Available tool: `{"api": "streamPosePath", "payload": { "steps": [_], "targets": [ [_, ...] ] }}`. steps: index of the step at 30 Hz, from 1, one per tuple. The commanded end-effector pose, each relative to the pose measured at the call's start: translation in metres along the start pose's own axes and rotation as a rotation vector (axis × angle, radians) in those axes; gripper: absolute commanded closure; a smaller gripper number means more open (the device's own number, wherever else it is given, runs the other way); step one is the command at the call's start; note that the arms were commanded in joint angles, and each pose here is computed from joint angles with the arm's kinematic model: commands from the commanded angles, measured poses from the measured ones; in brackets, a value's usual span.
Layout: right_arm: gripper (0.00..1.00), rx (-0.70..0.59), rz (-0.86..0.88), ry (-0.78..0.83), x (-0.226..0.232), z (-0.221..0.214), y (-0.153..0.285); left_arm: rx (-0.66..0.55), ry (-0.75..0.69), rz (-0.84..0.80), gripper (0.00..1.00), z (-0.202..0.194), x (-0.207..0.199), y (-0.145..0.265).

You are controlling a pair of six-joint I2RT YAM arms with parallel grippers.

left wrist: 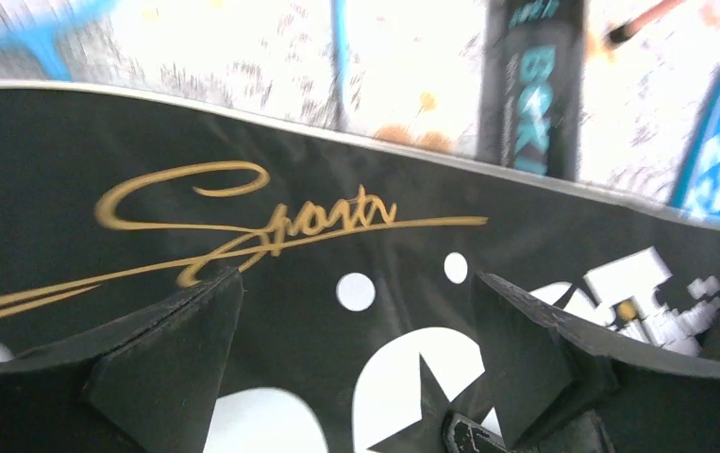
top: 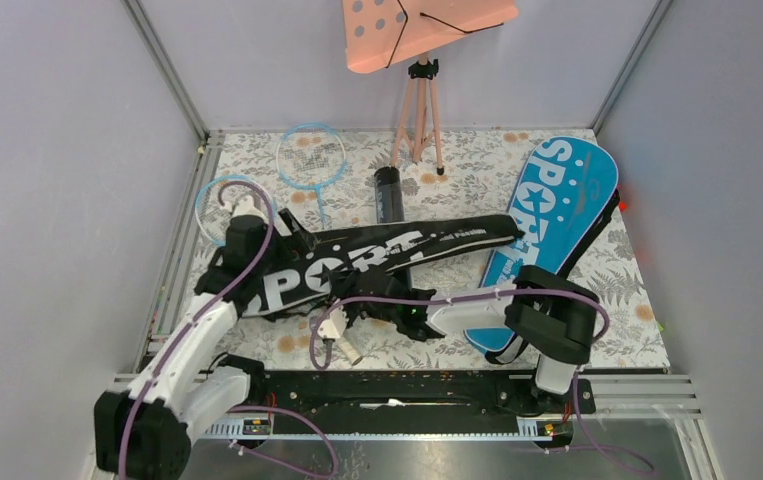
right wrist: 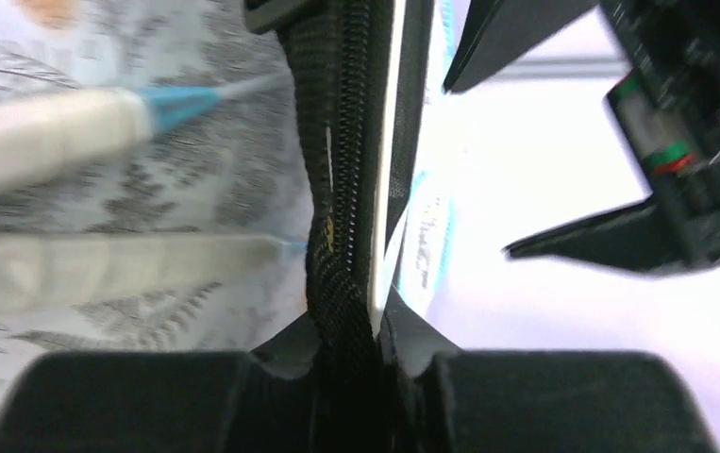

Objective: Pack up the badminton gear
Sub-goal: Pick up the racket bag from the center of the board, then place the racket bag at the center of the board.

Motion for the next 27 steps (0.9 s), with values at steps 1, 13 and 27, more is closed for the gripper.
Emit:
{"api": "streamPosePath", "payload": {
  "steps": [1,13,27],
  "targets": [
    [1.0,0.133,-0.439,-0.094,-0.122,-0.01,0.067,-0.277,-0.043,-0.073,0.01,0.074,-0.047,0.06],
    [1.0,0.339,-0.827,-0.547,-0.2,-0.049,0.245,-0.608,-0.005,-0.08,0.01,0.119,-0.054,0.151],
    [1.0,0.604,-1.438,-1.253,-0.192,-0.105,0.397,-0.431,-0.017,-0.166,0.01,0.09,-0.057,0.103]
  ]
}}
Point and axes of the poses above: each gripper's point midway between its finger pads, its own y axis back along the fingers, its own x axis along the line the jaws close on, z = x × y, the point moved 6 cm from there along y, back along the fingers, and after that the axes turned 7 degrees about y, right-handed, at the moved point
